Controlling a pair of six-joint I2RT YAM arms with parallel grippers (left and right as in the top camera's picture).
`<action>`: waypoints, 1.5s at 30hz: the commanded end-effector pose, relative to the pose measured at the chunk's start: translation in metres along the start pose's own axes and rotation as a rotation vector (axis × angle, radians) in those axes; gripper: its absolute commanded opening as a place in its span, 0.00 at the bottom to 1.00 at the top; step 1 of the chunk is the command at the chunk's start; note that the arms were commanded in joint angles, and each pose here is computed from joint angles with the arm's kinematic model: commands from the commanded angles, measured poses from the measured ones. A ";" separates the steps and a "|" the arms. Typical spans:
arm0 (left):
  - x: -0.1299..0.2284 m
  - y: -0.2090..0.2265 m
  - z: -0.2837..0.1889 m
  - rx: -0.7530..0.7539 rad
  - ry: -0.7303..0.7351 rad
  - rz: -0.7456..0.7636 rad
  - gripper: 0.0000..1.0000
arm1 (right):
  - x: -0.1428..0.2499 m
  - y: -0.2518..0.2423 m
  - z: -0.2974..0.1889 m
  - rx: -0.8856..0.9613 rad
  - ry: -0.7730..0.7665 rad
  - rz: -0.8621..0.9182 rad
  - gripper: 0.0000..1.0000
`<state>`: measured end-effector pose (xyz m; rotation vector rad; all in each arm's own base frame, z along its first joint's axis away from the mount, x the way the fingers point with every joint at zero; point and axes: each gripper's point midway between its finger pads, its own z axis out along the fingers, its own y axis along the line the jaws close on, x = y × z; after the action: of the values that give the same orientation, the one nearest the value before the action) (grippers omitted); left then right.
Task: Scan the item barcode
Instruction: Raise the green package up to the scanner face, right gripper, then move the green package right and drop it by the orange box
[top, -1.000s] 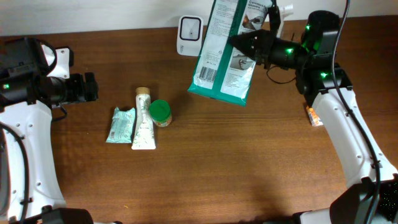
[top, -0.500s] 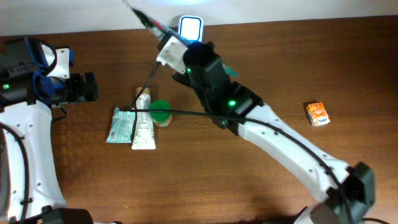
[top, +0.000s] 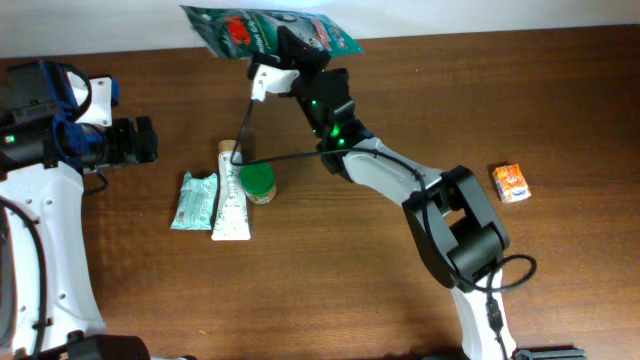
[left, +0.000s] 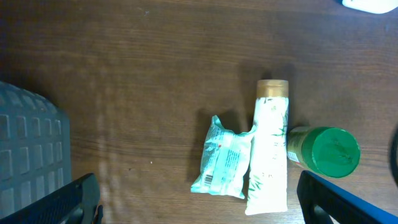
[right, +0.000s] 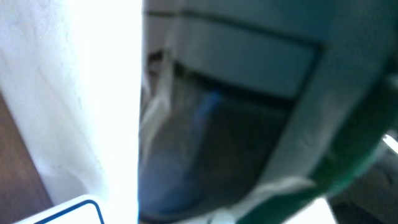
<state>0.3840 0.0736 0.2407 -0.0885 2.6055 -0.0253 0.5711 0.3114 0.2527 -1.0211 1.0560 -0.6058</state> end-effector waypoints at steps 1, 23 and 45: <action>-0.002 -0.001 -0.003 0.008 -0.012 0.020 0.99 | 0.005 0.040 0.008 -0.077 -0.071 0.015 0.05; -0.002 -0.002 -0.003 0.009 -0.012 0.021 0.99 | -0.033 -0.076 -0.009 0.011 -0.071 0.362 0.04; -0.002 -0.001 -0.003 0.008 -0.012 0.020 0.99 | 0.304 -0.020 -0.367 -0.169 1.880 1.505 0.05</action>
<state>0.3840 0.0737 0.2409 -0.0885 2.6051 -0.0252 0.3734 -0.0637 0.1083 0.7691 2.9172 0.2298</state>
